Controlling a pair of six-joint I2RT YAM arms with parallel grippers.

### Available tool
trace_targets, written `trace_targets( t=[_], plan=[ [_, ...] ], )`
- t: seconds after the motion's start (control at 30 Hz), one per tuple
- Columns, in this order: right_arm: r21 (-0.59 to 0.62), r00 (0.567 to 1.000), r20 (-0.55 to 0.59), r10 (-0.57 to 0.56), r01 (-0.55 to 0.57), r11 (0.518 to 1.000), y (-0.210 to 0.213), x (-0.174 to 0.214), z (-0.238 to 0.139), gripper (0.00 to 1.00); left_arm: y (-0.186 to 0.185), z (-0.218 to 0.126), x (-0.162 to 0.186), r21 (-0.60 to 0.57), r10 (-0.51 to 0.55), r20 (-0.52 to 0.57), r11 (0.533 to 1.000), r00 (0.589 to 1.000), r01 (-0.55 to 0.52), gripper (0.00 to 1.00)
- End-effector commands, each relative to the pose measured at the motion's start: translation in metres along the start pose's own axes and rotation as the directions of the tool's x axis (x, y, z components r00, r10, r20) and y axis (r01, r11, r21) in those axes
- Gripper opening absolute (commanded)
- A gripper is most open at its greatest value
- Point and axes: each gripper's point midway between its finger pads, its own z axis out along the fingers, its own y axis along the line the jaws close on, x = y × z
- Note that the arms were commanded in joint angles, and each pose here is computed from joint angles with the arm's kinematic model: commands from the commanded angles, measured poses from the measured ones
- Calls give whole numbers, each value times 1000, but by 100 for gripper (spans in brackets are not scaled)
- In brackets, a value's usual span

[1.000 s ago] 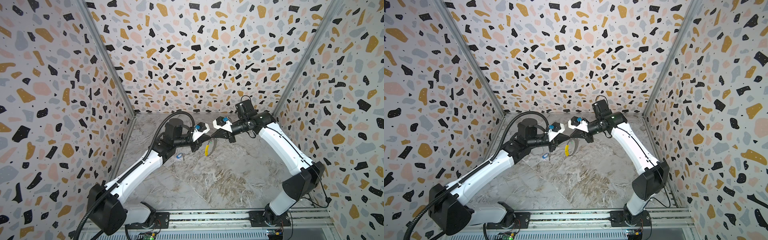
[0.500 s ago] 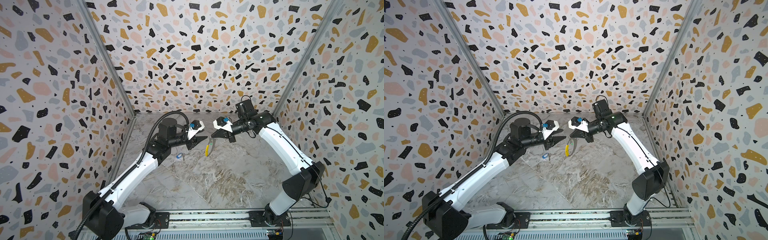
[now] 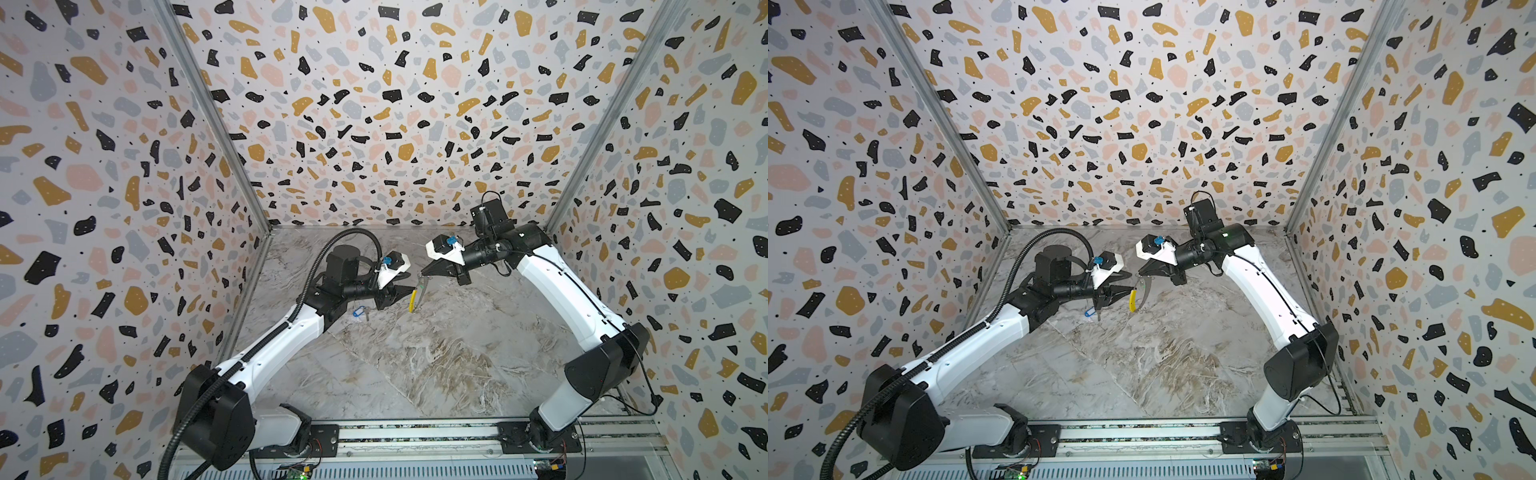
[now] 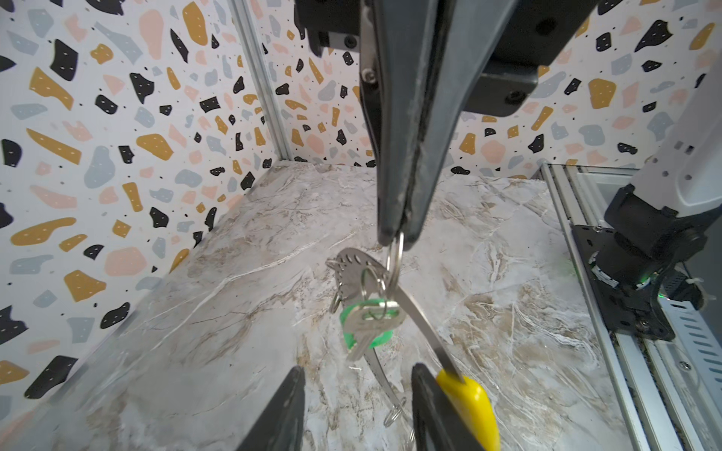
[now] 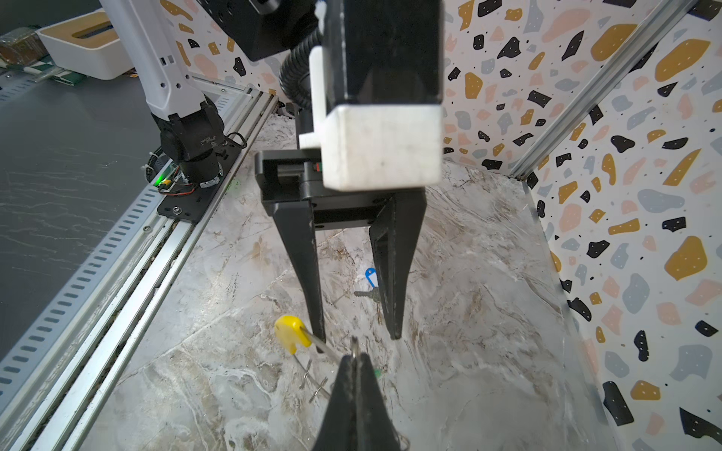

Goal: Remove the keys from the keyring

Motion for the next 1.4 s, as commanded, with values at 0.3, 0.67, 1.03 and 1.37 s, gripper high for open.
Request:
trace_targets(
  t=[0.3, 0.67, 1.03, 1.37],
  plan=[
    [-25, 998, 39, -39, 40, 999, 8, -15, 4, 0, -1, 5, 0, 36, 28, 18, 999, 999, -29, 48],
    [-6, 998, 39, -52, 52, 999, 4, -19, 6, 0, -7, 7, -4, 89, 14, 39, 996, 999, -18, 29],
    [-1, 997, 41, -59, 59, 998, 3, -21, 7, 0, -9, 6, -12, 112, 3, 72, 994, 997, -11, 20],
    [6, 997, 44, -63, 63, 998, 2, -20, 7, 0, -9, 6, -14, 110, -5, 86, 994, 996, -4, 12]
  ],
)
